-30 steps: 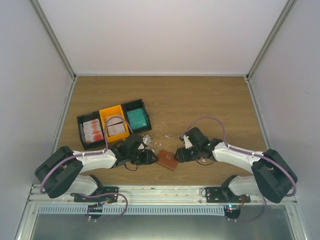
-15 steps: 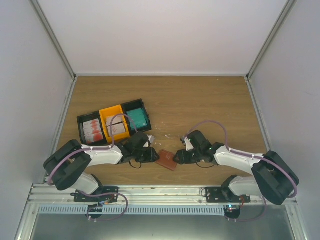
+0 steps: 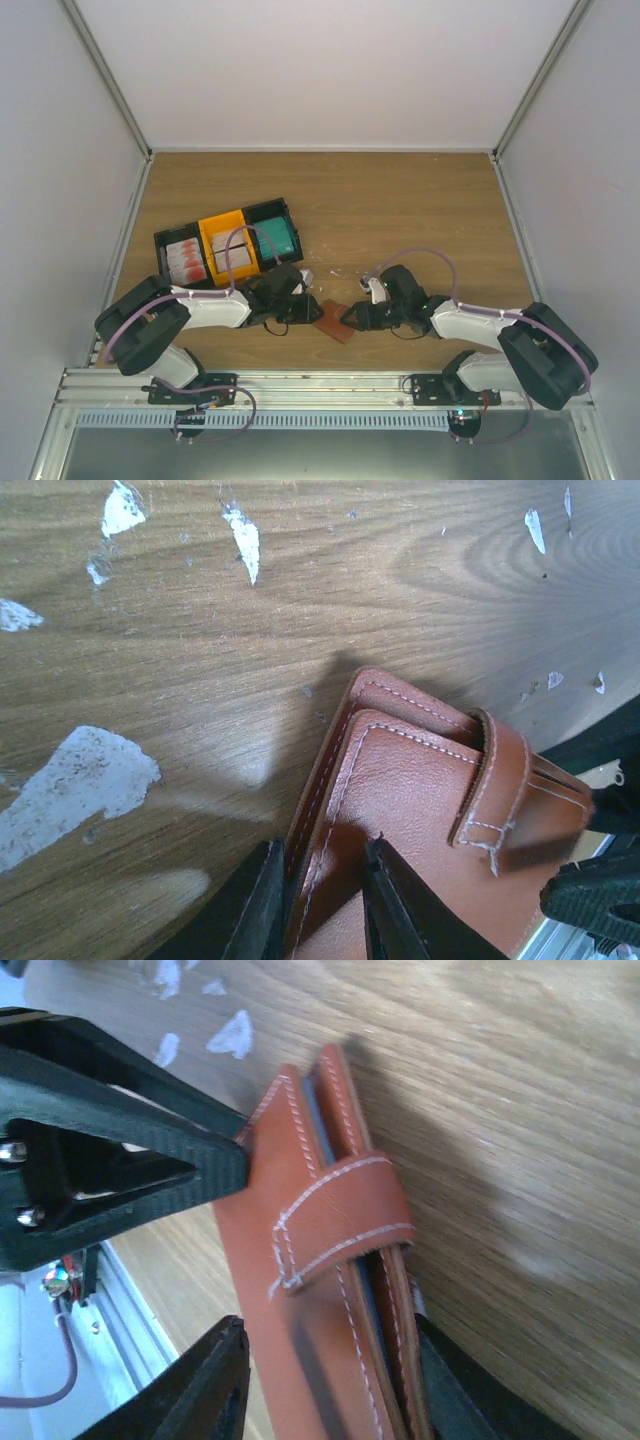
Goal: Put the credit cards into the card holder
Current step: Open the card holder at the center of the board.
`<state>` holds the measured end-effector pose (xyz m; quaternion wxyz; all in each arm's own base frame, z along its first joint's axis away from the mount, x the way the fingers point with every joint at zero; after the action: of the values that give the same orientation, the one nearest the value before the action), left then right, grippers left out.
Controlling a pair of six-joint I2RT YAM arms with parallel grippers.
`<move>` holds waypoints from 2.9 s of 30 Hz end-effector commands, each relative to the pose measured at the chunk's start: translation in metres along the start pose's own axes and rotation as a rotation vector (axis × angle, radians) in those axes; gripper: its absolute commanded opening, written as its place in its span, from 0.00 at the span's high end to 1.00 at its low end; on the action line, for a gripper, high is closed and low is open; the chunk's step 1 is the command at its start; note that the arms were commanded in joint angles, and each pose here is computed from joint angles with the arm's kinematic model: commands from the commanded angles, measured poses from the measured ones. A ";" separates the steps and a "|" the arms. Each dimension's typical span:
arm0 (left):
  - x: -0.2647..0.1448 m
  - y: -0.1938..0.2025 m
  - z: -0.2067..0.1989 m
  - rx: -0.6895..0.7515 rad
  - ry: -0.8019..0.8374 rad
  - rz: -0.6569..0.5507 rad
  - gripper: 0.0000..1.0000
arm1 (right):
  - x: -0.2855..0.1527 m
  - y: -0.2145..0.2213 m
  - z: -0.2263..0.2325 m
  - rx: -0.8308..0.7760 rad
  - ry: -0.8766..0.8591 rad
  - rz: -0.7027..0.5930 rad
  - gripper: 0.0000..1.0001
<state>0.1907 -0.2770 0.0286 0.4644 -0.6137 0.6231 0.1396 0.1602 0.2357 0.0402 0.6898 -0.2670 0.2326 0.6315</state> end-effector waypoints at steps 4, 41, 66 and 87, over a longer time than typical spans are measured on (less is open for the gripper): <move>0.009 0.041 0.036 -0.049 -0.147 0.117 0.76 | -0.005 -0.008 0.030 -0.061 -0.137 -0.019 0.72; -0.245 -0.160 -0.092 0.042 0.296 -0.512 0.07 | -0.177 -0.099 0.239 -1.594 -0.126 -0.960 0.99; -0.235 -0.166 -0.083 -0.229 0.517 -0.479 0.01 | -0.144 -0.098 0.238 -1.854 -0.116 -0.838 0.99; -0.218 -0.158 -0.093 -0.266 0.655 -0.362 0.60 | -0.138 -0.094 0.249 -1.896 -0.155 -0.860 0.94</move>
<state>0.2618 -0.2349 0.2926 0.1763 -0.7959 0.5785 -0.0304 0.2405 0.2862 0.3058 0.3791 -0.7234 -0.4917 0.3019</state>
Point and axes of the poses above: each gripper's point midway between its finger pads, its own x axis out along the fingers, its own z axis along the line the jaws close on, y = z × x, the point moved 1 cm from there along -x, back along the fingers, and after that the axes turned 15 degrees about x, right-handed, at the moved point
